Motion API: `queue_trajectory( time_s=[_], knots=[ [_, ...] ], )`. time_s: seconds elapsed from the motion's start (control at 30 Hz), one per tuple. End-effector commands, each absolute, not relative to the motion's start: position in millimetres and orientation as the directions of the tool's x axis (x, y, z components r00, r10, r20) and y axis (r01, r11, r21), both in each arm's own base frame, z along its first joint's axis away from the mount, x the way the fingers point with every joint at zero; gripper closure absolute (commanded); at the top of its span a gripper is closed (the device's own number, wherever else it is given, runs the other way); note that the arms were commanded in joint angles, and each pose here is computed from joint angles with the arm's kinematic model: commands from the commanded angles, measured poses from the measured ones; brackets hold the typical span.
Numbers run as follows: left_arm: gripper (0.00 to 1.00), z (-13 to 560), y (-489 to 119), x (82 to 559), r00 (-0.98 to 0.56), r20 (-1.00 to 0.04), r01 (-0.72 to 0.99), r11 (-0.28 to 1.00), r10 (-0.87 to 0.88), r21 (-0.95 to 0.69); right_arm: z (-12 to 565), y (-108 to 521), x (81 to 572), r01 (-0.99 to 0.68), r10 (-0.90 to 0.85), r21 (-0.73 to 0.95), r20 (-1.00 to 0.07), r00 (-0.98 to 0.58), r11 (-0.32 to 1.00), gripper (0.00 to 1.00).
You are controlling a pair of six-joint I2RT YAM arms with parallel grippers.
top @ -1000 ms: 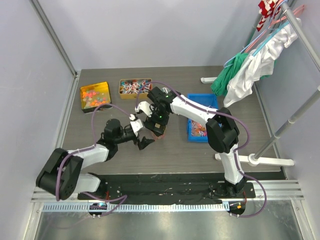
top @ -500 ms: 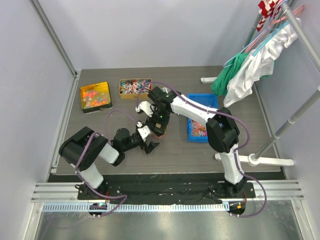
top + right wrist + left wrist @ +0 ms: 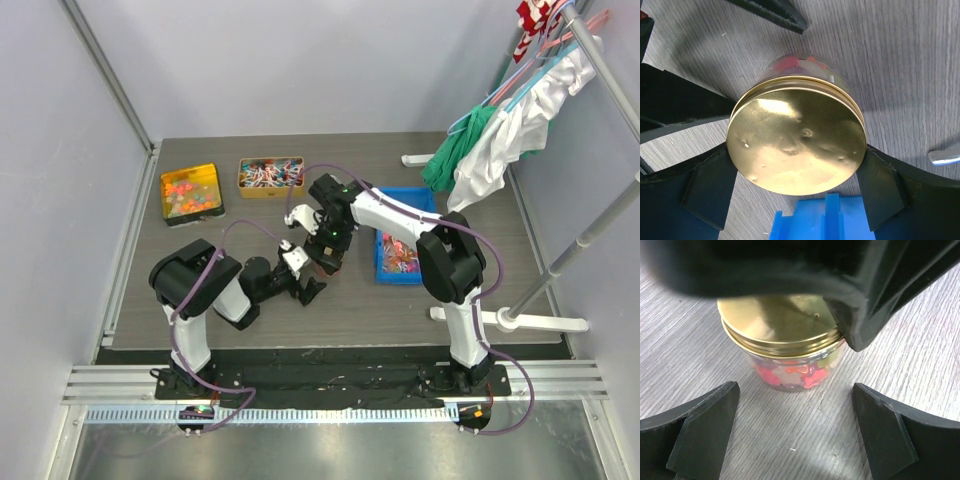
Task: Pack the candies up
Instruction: Screw the bottle lid onto the packing bottle.
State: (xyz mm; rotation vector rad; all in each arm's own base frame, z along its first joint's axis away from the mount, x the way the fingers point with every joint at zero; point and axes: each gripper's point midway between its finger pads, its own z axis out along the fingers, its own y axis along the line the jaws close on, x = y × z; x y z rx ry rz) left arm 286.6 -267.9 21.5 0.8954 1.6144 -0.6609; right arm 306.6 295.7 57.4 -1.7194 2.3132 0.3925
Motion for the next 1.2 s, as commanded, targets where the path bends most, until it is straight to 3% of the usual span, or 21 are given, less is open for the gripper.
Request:
queue_trajectory(
  time_s=[0.0, 0.3, 0.83, 0.9, 1.03, 1.17],
  knots=[
    [0.0, 74.5, -279.3, 304.9, 0.06, -0.997, 0.81, 0.581, 0.056, 0.081, 82.9, 300.6, 292.5, -0.963, -0.878, 0.118, -0.395, -0.269, 0.242, 0.08],
    [0.0, 83.8, -295.8, 291.4, 0.083, -0.996, 0.865, 0.494, 0.03, 0.087, 71.4, 308.6, 281.4, -0.948, -0.865, 0.205, -0.395, -0.308, 0.243, 0.19],
    [0.01, 85.3, -302.4, 284.7, 0.11, -0.993, 0.884, 0.454, 0.035, 0.114, 78.5, 326.9, 264.1, -0.92, -0.833, 0.337, -0.436, -0.34, 0.199, 0.22],
    [0.06, 85.0, -303.5, 284.0, 0.113, -0.993, 0.887, 0.446, 0.035, 0.117, 79.4, 327.4, 264.2, -0.922, -0.834, 0.334, -0.438, -0.336, 0.197, 0.22],
    [0.31, 85.3, -305.9, 281.0, 0.12, -0.992, 0.897, 0.424, 0.034, 0.123, 80.8, 328.5, 264.4, -0.922, -0.831, 0.337, -0.446, -0.333, 0.189, 0.21],
    [0.34, 84.8, -306.8, 279.2, 0.122, -0.992, 0.902, 0.412, 0.035, 0.126, 84.9, 329.8, 265.3, -0.924, -0.824, 0.337, -0.46, -0.33, 0.182, 0.21]
  ],
)
